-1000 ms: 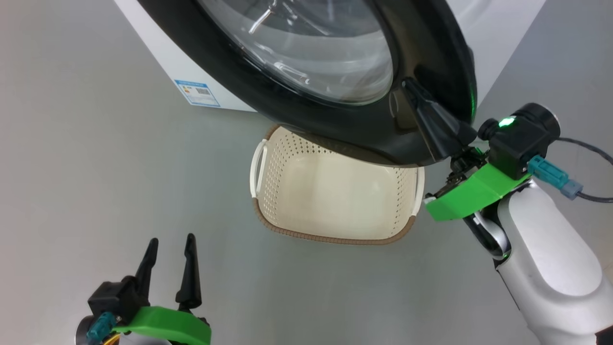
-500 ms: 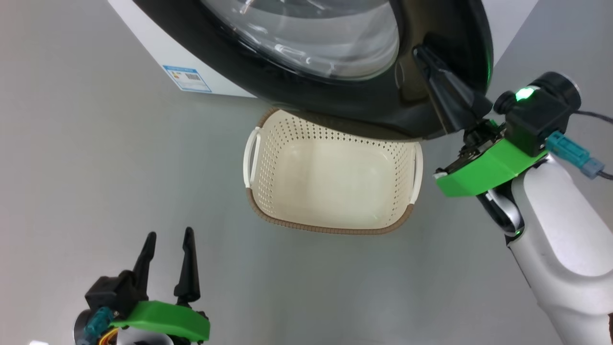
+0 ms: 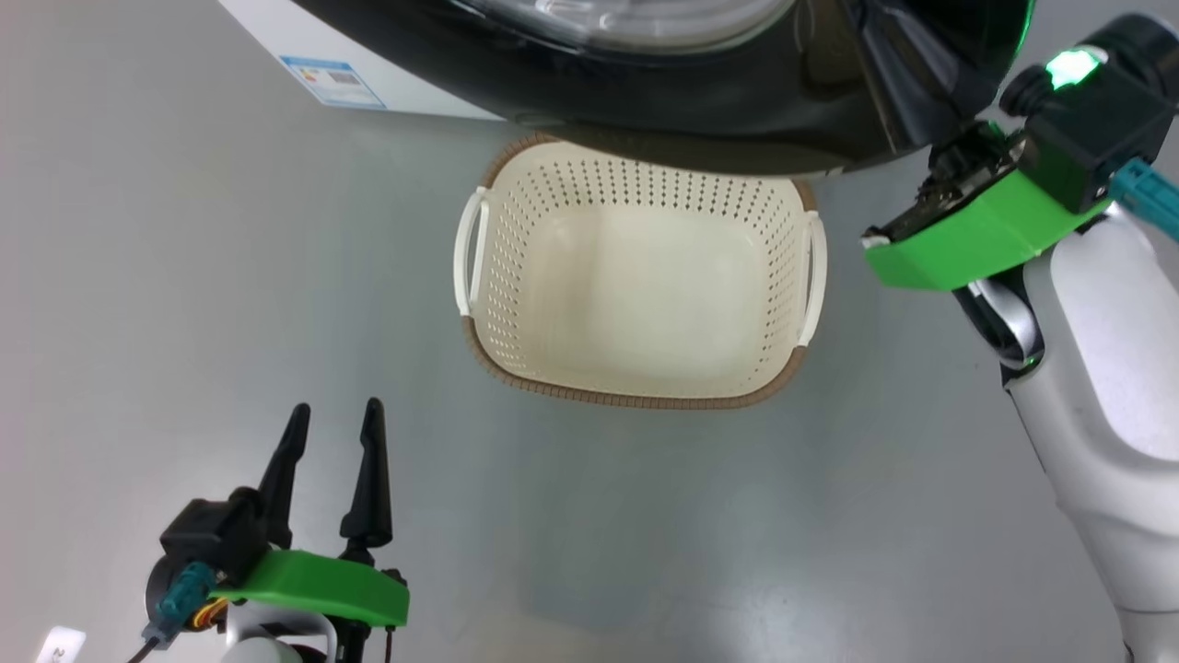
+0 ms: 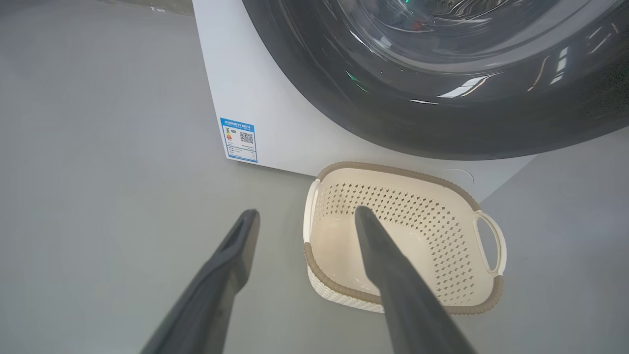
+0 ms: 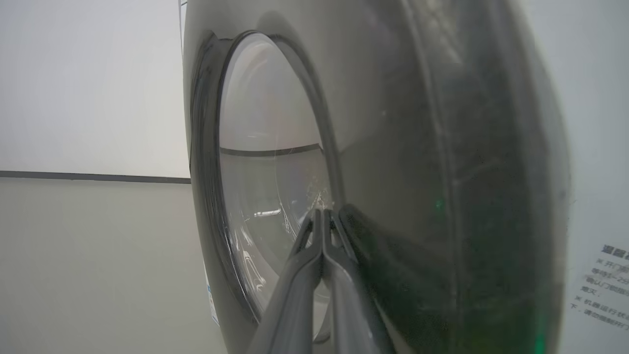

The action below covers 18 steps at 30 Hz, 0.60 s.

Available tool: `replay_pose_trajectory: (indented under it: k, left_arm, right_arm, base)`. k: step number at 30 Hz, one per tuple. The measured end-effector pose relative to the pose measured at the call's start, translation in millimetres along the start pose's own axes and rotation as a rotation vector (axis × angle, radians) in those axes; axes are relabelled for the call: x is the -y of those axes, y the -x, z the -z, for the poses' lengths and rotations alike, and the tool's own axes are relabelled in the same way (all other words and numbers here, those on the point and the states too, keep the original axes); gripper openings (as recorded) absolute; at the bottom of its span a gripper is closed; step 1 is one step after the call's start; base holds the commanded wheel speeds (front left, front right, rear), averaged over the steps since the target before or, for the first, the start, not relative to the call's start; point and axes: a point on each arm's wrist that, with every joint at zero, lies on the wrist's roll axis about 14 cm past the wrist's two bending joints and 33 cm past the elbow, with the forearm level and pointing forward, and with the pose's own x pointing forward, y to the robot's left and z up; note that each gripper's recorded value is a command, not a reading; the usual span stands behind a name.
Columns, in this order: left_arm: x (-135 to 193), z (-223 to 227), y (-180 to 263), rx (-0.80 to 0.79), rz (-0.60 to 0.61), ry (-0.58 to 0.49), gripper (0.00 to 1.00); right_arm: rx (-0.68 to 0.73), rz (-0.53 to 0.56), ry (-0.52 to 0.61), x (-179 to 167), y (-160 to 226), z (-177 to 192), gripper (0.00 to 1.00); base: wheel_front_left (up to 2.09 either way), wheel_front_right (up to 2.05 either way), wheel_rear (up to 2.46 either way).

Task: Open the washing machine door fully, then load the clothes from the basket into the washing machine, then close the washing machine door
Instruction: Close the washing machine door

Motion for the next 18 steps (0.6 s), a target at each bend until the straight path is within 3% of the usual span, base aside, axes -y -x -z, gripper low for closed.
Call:
replay_pose_trajectory:
  k: [18]
  left_arm:
    - [7.9,26.3,-12.0,-0.066,0.024,-0.002,1.0]
  right_arm:
    - [0.022,0.009,0.047,22.3,-17.0,5.3,0.0]
  base:
    - [0.0,0.0,0.0]
